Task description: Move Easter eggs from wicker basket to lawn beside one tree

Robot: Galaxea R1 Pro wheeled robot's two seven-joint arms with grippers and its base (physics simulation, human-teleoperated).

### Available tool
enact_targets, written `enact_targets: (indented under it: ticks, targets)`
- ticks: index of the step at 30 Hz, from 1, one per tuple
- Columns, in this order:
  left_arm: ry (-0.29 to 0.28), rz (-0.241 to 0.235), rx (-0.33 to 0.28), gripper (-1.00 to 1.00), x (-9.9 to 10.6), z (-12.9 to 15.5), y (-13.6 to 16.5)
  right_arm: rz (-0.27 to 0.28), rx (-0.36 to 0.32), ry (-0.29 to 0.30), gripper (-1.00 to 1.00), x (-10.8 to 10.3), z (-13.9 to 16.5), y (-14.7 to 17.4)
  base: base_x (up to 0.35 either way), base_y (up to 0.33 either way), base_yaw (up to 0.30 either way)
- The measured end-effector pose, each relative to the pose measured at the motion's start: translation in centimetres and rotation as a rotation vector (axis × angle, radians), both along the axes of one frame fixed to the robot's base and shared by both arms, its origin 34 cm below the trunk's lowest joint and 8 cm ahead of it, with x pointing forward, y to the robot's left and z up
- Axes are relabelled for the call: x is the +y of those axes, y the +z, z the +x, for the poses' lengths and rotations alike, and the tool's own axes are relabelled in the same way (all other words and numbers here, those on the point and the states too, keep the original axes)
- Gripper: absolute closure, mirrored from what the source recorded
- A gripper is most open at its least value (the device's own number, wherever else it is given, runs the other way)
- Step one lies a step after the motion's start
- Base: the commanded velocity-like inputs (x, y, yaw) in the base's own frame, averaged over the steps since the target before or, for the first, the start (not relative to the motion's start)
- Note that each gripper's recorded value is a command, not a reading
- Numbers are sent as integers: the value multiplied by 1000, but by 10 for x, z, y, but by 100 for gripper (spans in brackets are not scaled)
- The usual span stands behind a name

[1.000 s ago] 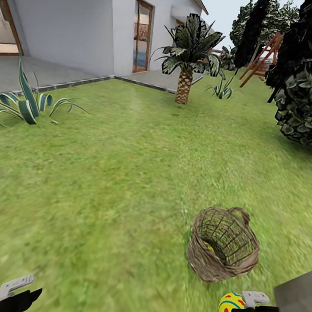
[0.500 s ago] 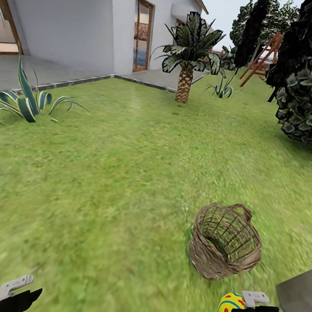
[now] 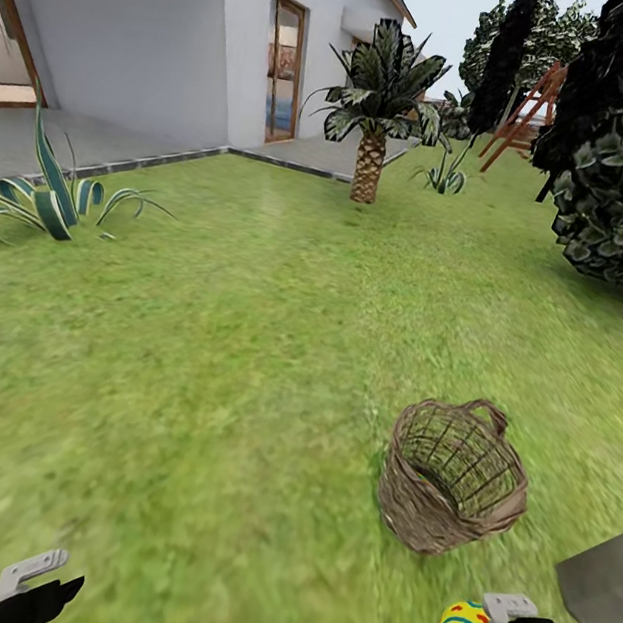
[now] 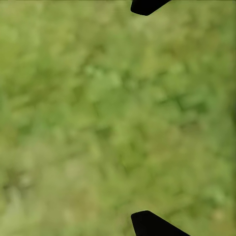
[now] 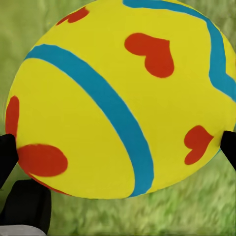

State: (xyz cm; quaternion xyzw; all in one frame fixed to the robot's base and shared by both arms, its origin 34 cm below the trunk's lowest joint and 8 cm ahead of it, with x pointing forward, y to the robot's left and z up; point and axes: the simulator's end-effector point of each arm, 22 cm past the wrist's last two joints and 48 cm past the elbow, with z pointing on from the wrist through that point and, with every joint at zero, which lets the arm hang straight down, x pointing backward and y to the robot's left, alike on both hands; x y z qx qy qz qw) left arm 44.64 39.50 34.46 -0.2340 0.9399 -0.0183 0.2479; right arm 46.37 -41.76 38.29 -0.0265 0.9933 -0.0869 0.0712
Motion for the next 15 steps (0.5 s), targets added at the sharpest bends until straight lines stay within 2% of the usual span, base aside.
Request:
enact_targets:
  ticks: [6,15]
  targets:
    - [1,1,0,-100,0,-3,-13,-3,49,-13,100,-4,-21,-25,0,0,0]
    - [1,-1,0,-100,-1,-7,-33,-3,46,-22,100,-7,-25,-44,0,0,0]
